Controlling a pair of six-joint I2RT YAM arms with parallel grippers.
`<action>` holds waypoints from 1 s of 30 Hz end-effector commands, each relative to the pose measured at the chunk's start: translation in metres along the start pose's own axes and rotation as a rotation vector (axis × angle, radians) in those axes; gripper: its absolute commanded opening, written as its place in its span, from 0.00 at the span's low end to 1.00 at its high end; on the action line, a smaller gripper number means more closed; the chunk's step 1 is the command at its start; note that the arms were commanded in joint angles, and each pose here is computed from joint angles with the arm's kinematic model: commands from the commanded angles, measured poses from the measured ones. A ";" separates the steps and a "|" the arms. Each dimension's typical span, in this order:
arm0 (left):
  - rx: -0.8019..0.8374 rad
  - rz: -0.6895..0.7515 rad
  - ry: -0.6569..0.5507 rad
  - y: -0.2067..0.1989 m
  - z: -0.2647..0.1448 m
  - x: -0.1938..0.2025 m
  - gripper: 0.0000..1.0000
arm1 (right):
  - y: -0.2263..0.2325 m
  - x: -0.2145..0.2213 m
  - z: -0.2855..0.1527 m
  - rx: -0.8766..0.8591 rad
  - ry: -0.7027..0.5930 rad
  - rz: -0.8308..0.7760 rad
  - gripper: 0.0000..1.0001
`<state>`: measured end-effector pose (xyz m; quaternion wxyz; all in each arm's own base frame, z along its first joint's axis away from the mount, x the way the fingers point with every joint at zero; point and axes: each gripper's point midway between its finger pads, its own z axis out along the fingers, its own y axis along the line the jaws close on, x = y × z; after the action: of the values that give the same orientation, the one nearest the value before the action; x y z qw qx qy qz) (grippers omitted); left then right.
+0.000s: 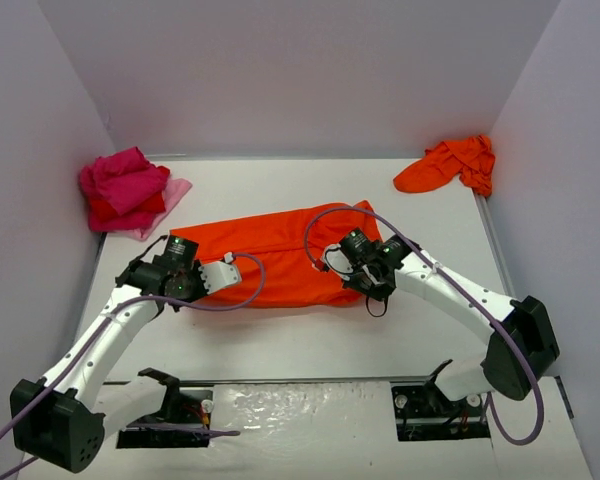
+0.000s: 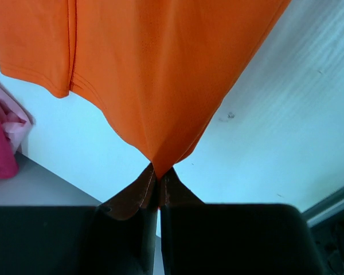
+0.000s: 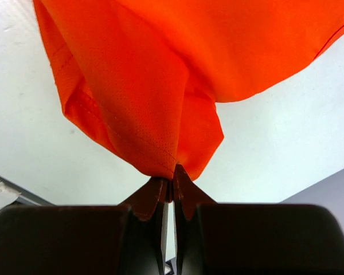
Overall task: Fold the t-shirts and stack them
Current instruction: Fold the tshirt
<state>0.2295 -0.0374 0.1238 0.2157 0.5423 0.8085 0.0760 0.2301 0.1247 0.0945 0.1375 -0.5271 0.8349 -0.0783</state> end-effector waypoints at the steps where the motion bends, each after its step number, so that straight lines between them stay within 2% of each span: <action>1: 0.084 0.028 0.042 -0.020 -0.010 0.013 0.00 | 0.012 0.011 -0.014 -0.060 -0.015 0.011 0.00; 9: 0.066 0.057 0.053 0.000 -0.001 0.003 0.00 | -0.013 0.003 -0.016 0.020 0.006 -0.044 0.00; 12: 0.037 0.036 0.036 0.023 0.011 -0.010 0.00 | -0.049 -0.018 -0.025 0.074 -0.017 -0.040 0.00; 16: -0.098 -0.050 -0.015 0.072 0.021 -0.032 0.00 | -0.098 -0.044 -0.022 0.112 -0.035 -0.013 0.00; 20: -0.230 -0.077 -0.051 0.114 0.019 -0.050 0.00 | -0.127 -0.067 -0.005 0.126 -0.023 -0.019 0.00; 23: -0.249 -0.082 -0.030 0.131 0.027 -0.052 0.00 | -0.146 -0.078 0.002 0.140 -0.027 -0.011 0.00; 30: -0.275 -0.138 0.032 0.176 0.062 -0.048 0.00 | -0.177 -0.110 0.049 0.137 -0.007 0.000 0.00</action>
<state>0.3800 -0.0324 0.1312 0.2507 0.4861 0.8250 0.1418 0.4172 0.1453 0.1110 0.1686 -0.5151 0.8319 -0.1192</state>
